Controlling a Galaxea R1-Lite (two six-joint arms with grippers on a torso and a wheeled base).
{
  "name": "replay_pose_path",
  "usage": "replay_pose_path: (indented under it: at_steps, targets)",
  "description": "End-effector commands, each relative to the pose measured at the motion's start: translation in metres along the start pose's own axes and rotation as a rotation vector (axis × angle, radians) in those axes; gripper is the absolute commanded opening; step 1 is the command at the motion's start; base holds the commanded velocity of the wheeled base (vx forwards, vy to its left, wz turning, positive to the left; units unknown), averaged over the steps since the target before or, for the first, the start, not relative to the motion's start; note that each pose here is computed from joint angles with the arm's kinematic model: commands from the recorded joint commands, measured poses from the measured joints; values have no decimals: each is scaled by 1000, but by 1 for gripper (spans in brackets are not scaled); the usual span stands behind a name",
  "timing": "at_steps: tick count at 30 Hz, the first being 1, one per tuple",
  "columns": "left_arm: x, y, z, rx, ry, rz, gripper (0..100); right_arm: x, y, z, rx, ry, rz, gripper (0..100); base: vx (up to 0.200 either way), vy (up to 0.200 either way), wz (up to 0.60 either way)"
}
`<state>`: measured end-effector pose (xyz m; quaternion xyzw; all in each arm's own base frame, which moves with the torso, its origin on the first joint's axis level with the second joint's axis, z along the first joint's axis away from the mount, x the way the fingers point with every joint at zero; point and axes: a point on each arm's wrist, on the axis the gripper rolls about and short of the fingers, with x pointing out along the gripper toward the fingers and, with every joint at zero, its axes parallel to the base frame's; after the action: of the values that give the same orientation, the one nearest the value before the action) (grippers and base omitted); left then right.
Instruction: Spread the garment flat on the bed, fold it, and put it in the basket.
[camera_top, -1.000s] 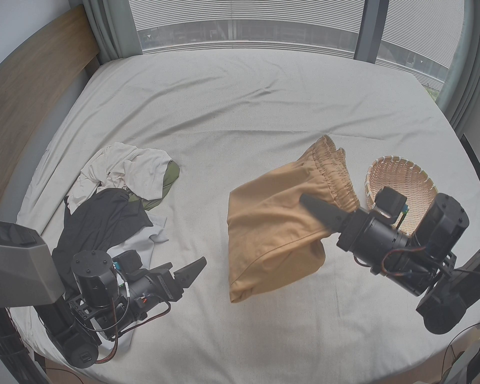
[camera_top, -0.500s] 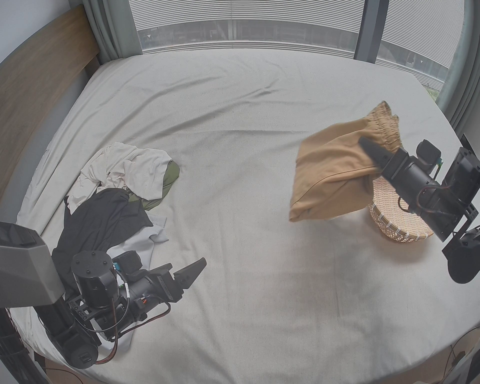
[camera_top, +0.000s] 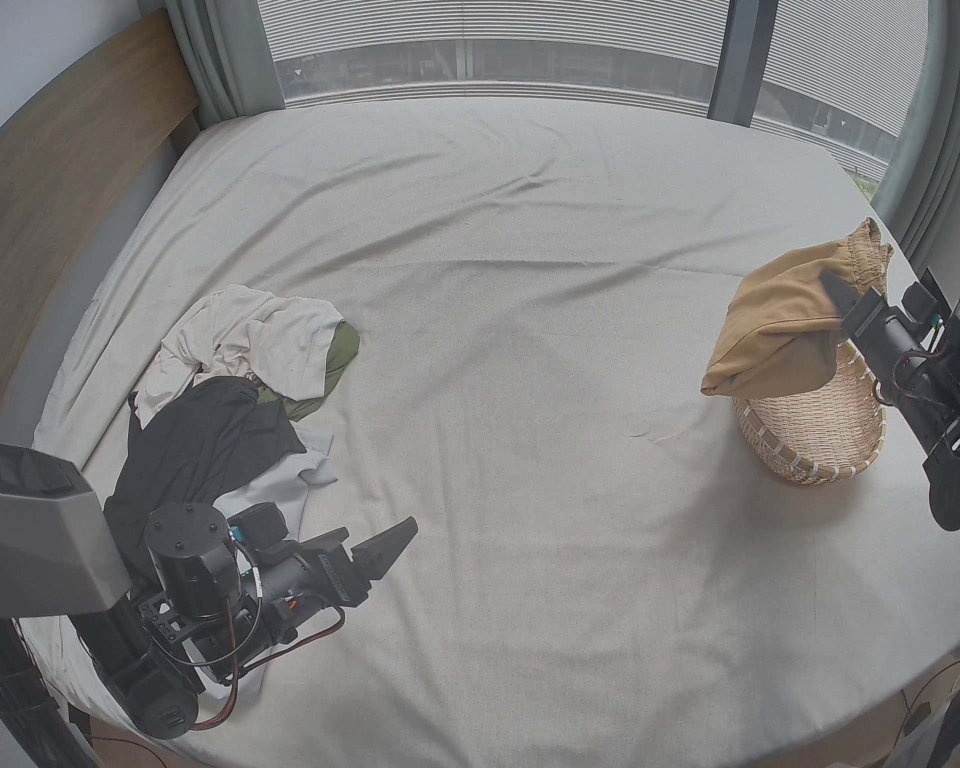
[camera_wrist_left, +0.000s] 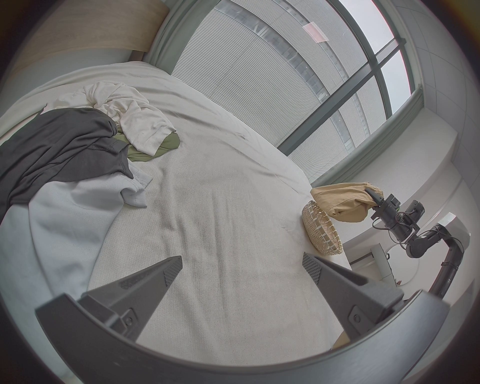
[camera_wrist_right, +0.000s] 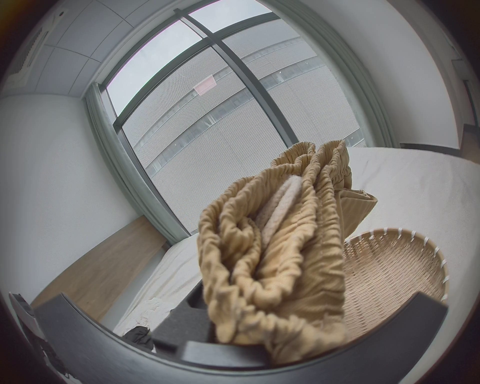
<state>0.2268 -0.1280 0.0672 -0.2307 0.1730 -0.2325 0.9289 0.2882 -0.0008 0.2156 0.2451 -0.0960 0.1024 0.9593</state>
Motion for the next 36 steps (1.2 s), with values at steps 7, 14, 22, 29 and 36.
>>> replay_pose_path:
  at_steps: [7,14,22,29,36]
  targets:
    - [0,0,0,-2,0,0,100,4,-32,-5,-37,15,-95,0,0,0,0]
    - [0,0,0,-2,2,1,100,-1,-41,-4,-60,14,-128,100,0,0,0]
    - [0,0,0,-2,-1,-1,100,-44,-25,-5,-140,92,-155,100,0,0,0]
    - [-1,-2,1,0,-5,-7,100,-76,7,9,-127,146,-103,100,0,0,0]
    - [-19,-20,14,11,-58,-84,100,-99,66,-37,-113,396,239,100,0,0,0]
